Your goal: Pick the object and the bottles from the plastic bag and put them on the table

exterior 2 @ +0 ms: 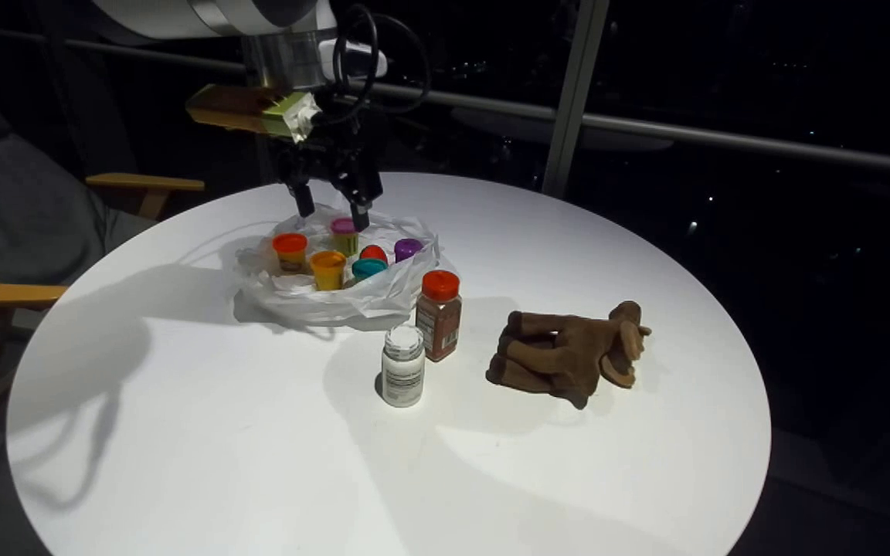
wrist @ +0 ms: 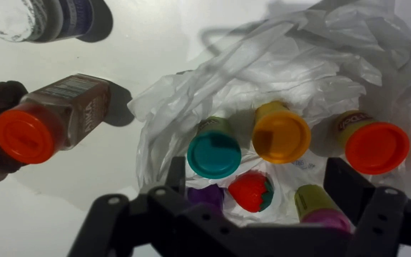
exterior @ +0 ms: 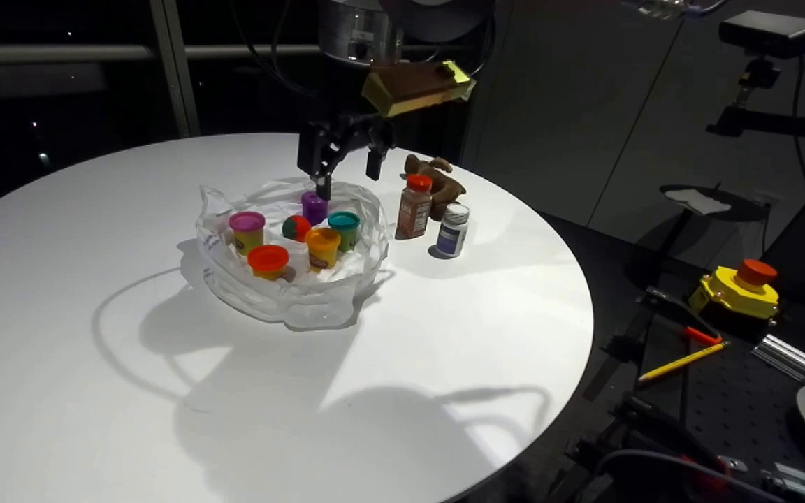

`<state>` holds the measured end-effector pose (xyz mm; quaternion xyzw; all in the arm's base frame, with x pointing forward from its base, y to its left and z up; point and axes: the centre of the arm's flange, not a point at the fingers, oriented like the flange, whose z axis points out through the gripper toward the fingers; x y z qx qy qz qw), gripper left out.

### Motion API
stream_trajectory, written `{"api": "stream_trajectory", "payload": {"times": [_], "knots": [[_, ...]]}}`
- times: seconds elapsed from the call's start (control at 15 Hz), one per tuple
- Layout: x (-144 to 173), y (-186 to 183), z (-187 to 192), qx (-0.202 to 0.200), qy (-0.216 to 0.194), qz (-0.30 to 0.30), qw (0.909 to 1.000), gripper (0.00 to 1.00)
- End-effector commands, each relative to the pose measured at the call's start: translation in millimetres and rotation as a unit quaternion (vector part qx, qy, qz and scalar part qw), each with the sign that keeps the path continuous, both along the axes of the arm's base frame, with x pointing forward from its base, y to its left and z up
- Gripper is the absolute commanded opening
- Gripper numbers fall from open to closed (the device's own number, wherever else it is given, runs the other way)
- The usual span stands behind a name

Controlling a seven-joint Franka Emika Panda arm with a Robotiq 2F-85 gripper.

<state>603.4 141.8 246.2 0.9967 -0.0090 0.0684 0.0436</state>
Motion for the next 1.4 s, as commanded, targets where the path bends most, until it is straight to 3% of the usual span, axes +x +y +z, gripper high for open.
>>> {"api": "stream_trajectory", "payload": {"times": [0.0,0.53,1.13,1.2,1.33], "knots": [[23,10,-9,0.019,-0.018,-0.096,0.995,1.0],[16,42,-45,0.043,-0.021,-0.191,0.9805,1.0],[40,30,-81,0.042,-0.025,-0.244,0.9686,1.0],[41,29,-82,0.041,-0.024,-0.247,0.9679,0.77],[43,27,-77,0.042,-0.029,-0.25,0.9668,0.66]]}}
